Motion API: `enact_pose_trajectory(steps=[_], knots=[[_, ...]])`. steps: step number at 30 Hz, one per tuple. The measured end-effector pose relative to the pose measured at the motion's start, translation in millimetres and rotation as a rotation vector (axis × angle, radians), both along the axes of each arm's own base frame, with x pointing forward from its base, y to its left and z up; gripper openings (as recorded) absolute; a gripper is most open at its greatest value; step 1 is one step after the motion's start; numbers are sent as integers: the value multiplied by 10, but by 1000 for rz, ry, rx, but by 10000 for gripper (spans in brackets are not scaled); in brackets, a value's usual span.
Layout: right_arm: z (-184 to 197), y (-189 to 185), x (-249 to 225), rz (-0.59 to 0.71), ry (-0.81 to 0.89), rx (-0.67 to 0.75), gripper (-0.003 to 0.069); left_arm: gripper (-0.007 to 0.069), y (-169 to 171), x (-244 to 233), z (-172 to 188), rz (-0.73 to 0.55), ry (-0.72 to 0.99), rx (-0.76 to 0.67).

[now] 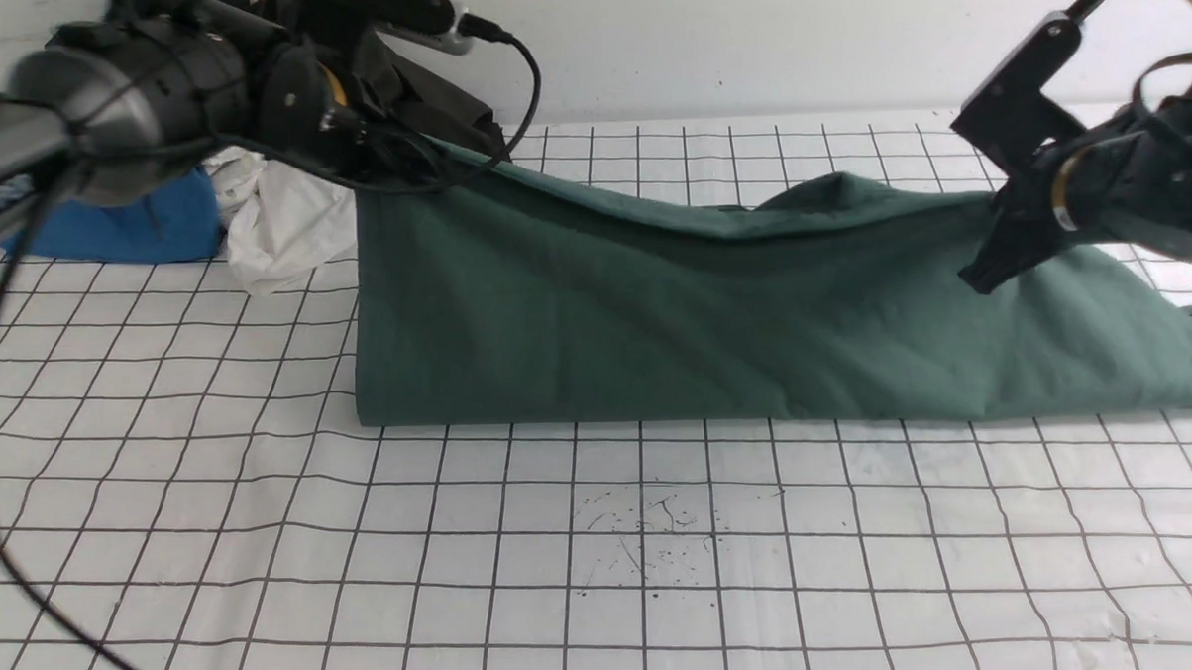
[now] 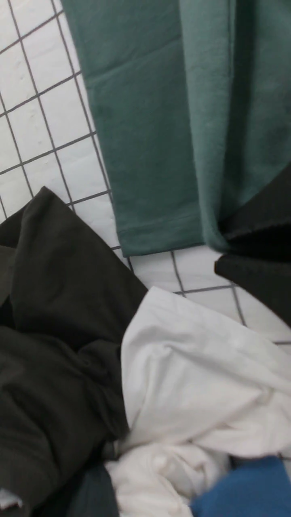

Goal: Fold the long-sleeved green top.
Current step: Use both arms to drag the lower edge of the fabric forward and fold it over the upper edge

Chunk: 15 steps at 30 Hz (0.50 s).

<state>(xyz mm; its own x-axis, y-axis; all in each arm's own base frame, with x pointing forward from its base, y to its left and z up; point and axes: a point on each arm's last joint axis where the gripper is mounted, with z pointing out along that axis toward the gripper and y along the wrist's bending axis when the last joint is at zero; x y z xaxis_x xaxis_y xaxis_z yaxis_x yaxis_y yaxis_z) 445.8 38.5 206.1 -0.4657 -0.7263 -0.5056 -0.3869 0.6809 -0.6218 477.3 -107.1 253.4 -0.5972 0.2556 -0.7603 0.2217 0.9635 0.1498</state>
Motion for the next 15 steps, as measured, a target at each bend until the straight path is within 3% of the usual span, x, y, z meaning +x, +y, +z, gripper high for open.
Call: enact_pose_trajectory(steps=[7,11,15], knots=[[-277,-45,466,-143,34,-14,133,223,-107,615,-592,81,128,15],[-126,-95,507,-314,29,90,177,326,-99,674,-523,116,165,23],[47,-55,493,-392,61,176,162,346,-89,664,-268,121,131,20]])
